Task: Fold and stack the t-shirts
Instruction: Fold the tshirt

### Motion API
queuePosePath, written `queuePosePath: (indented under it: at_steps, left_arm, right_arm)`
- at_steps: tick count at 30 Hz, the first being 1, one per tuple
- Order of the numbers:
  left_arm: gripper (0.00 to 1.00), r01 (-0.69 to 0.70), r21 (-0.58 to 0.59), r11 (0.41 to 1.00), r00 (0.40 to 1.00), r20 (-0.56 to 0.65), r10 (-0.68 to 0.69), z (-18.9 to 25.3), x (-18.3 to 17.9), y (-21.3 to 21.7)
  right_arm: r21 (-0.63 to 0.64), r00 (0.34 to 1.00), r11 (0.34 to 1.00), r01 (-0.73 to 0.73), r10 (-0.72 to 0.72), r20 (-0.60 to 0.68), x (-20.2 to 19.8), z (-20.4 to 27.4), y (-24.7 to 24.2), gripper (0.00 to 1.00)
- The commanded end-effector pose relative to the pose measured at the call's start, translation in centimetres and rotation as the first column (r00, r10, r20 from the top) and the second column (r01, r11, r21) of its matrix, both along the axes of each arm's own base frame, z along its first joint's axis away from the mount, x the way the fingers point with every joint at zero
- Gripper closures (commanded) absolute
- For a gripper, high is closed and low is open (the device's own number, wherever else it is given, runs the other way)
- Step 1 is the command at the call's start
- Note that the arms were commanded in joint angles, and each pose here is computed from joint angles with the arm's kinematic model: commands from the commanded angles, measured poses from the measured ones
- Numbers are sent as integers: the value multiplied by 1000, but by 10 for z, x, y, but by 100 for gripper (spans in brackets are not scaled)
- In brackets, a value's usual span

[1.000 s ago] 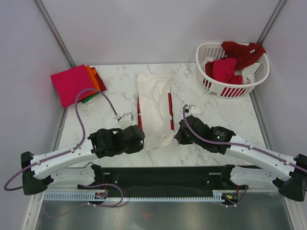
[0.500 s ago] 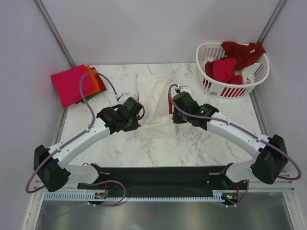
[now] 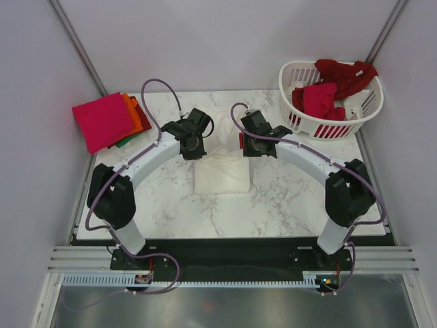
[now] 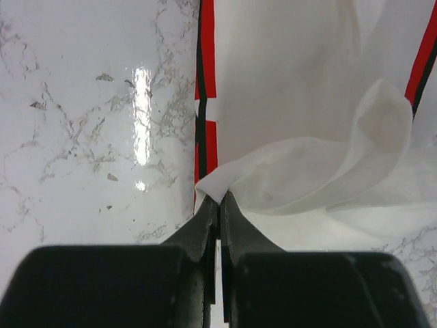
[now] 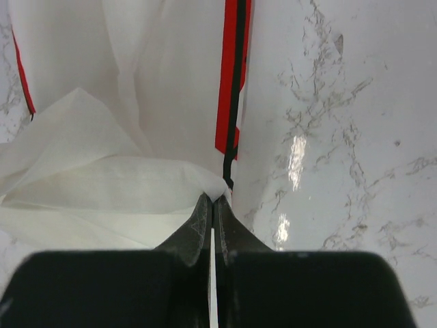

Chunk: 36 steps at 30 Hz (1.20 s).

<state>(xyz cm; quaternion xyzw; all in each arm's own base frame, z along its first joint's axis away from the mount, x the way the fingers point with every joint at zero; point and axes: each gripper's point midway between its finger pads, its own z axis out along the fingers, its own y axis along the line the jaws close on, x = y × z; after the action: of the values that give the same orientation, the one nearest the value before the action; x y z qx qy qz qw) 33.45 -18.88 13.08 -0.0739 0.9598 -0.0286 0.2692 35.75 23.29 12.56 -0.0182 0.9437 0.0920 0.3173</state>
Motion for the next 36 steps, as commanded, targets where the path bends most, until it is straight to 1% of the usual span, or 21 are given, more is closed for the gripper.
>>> queuePosePath:
  at_steps: [1,3,4,10,11,17,18,19,20,21,22,23,25,26,28,30,32,33,34,35,36]
  left_arm:
    - [98,55,39,998,998,21,-55,2,27,1]
    - [98,51,41,998,998,28,-53,3,38,1]
    - [98,47,61,997,999,7,-48,-8,45,5]
    - [98,42,76,996,999,-11,-41,-25,79,11]
    - [98,42,86,995,999,-37,-39,-38,82,12]
    - [96,42,53,998,997,-72,-38,-61,108,8]
    - [92,44,49,998,995,-88,-39,-70,111,7]
    - [88,41,41,998,996,-75,-38,-67,117,5]
    - [81,39,43,998,997,-75,-36,-67,120,6]
    - [72,32,32,999,997,-70,-30,-66,125,9]
    - [50,31,14,999,998,-46,-31,-56,132,7]
    - [40,26,4,1000,999,-30,-26,-49,137,9]
    - [26,31,-18,999,999,35,-30,-19,150,12]
    - [21,25,-20,999,998,58,-24,-8,154,15]
    - [12,12,-10,1000,993,115,-10,24,158,23]
    - [7,-15,26,1000,991,134,11,38,155,35]
    - [7,-23,28,999,990,140,19,48,143,40]
    - [7,-33,20,999,991,130,30,46,137,41]
    - [7,-36,27,999,996,86,34,32,123,45]
    - [10,-47,0,999,995,87,46,37,113,45]
    - [18,-46,-6,999,996,75,46,34,103,45]
  right_arm:
    - [15,999,1000,-11,11,35,30,5,5,100]
    - [20,1000,1000,-5,4,19,43,-5,7,100]
    - [19,1000,1000,-10,9,17,46,-8,9,100]
    - [21,1000,1000,10,-10,-20,74,-35,11,100]
    - [21,1000,1000,21,-20,-19,79,-37,10,100]
    - [17,997,998,59,-58,-43,98,-56,5,98]
    - [21,997,998,60,-59,-48,100,-57,6,91]
    - [30,997,998,62,-61,-46,107,-58,6,80]
    - [38,998,998,57,-56,-41,111,-55,7,51]
    - [33,997,997,67,-65,-48,114,-55,4,36]
    - [33,996,996,86,-85,-22,126,-46,0,26]
    - [35,995,995,95,-95,-12,131,-39,-3,16]
    - [44,994,993,110,-111,24,143,-16,-10,12]
    - [44,992,992,115,-117,40,145,-7,-13,10]
    - [40,989,992,119,-122,87,145,20,-19,8]
    - [41,988,993,114,-118,100,137,32,-22,6]
    - [55,991,993,101,-105,84,117,35,-27,3]
    - [78,992,993,84,-90,83,110,37,-25,2]
    - [85,996,994,69,-73,49,89,28,-29,2]
    - [146,998,989,13,-21,54,81,28,-17,4]
    - [175,1000,984,-20,17,23,58,17,-18,6]
